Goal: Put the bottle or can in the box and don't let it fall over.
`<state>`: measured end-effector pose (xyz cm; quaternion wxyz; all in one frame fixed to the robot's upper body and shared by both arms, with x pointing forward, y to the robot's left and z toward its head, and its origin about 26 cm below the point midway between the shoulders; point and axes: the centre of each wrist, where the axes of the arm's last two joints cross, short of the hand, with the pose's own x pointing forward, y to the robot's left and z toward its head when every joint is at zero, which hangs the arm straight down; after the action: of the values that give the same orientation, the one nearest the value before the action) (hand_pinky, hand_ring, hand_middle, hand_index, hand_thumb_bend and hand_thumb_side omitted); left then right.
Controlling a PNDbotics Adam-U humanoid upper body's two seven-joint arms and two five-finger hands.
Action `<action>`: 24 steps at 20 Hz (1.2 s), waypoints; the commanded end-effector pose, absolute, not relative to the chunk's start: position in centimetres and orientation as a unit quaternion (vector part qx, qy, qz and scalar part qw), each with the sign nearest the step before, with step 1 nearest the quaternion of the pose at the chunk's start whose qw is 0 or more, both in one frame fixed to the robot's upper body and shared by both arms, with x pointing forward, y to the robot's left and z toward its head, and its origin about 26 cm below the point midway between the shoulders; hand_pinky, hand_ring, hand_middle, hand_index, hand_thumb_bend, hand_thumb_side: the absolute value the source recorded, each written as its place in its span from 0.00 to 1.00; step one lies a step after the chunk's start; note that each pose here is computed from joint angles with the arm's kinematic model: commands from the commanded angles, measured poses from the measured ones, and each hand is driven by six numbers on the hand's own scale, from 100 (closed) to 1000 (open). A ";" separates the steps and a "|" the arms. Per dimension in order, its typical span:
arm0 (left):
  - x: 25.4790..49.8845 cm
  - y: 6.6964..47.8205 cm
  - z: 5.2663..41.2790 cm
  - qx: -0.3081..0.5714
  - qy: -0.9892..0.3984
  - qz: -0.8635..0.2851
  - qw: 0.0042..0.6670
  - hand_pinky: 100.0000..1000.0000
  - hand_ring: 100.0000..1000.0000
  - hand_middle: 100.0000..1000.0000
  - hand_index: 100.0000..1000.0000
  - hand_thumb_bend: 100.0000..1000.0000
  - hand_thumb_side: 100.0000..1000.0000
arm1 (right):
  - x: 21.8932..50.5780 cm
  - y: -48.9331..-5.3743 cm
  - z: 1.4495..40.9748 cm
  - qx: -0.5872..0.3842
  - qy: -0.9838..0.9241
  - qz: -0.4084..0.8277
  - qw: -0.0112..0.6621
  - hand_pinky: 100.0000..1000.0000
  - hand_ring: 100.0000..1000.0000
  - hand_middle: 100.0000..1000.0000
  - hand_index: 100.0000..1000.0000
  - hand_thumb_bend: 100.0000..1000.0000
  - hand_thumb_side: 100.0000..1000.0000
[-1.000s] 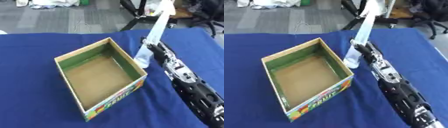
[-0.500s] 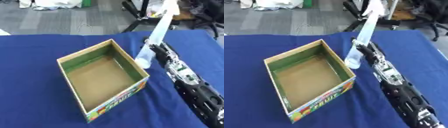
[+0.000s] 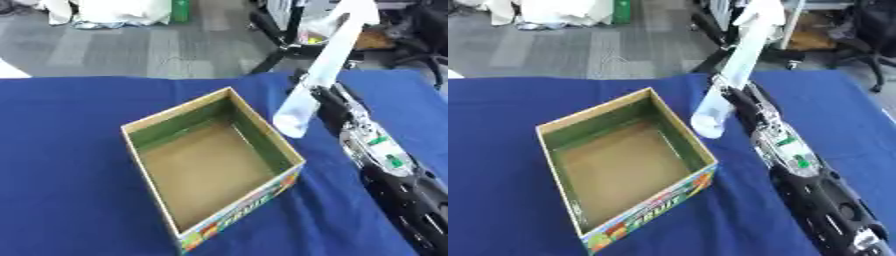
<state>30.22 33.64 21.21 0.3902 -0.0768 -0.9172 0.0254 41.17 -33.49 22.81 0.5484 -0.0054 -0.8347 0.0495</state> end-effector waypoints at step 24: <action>29.4 34.7 22.5 -0.046 -0.925 0.058 0.372 0.93 1.00 1.00 0.78 0.29 0.61 | 35.3 -27.3 32.4 0.086 -0.899 0.078 0.423 0.86 0.56 0.62 0.14 0.00 0.41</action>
<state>29.87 34.27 21.22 0.3886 -0.0569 -0.9175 0.0626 36.22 -27.67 30.81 0.4478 0.0794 -0.8879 0.0695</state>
